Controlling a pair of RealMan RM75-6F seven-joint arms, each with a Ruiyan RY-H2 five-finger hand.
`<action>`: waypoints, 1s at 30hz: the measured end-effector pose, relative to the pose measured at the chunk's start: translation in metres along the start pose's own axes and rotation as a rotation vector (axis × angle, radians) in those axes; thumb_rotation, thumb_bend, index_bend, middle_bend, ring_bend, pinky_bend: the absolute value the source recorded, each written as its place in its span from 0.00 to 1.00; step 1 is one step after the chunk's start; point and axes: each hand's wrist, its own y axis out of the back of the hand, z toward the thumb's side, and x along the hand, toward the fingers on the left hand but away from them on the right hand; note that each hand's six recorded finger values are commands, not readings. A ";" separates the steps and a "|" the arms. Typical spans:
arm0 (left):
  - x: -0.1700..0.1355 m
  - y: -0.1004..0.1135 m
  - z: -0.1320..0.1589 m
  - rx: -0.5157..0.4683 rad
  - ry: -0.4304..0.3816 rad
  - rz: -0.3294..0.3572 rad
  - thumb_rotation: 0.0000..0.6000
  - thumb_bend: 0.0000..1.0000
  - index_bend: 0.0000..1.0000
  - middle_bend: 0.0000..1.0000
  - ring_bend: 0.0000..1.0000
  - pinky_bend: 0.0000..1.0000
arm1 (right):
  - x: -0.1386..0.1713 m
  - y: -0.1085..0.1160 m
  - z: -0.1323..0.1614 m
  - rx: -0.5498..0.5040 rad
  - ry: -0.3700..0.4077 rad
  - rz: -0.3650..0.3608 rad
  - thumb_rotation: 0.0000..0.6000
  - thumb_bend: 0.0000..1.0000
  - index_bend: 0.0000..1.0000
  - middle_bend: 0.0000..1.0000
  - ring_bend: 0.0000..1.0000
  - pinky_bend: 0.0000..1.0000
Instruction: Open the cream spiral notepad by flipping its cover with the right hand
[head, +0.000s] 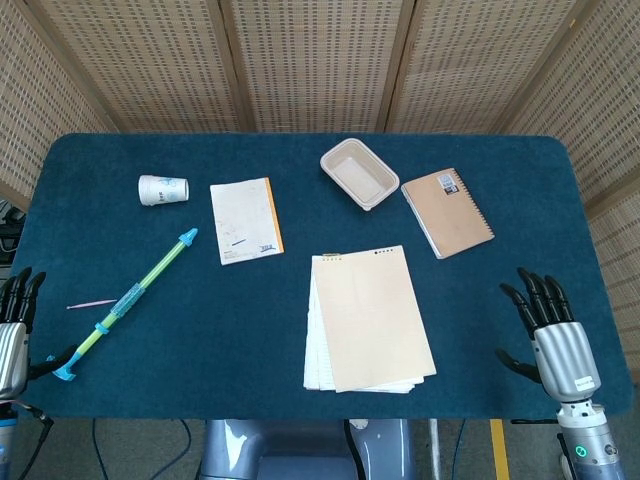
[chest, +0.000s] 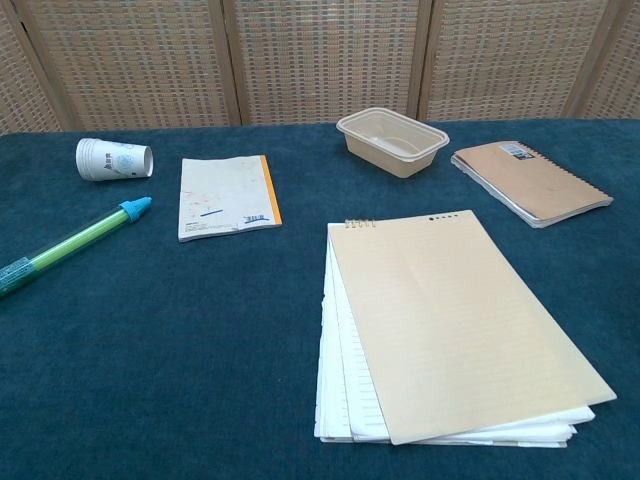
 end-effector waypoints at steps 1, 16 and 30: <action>0.000 0.000 0.000 0.000 -0.001 0.000 1.00 0.16 0.00 0.00 0.00 0.14 | 0.000 0.000 0.000 -0.001 0.000 0.001 1.00 0.10 0.16 0.00 0.00 0.06; 0.000 0.001 0.000 -0.003 -0.001 -0.002 1.00 0.16 0.00 0.00 0.00 0.14 | -0.007 -0.009 0.029 -0.081 0.072 0.036 1.00 0.09 0.16 0.00 0.00 0.06; 0.000 0.002 0.000 -0.010 -0.003 -0.001 1.00 0.16 0.00 0.00 0.00 0.14 | -0.017 -0.058 0.099 -0.128 0.187 0.156 1.00 0.28 0.16 0.00 0.00 0.06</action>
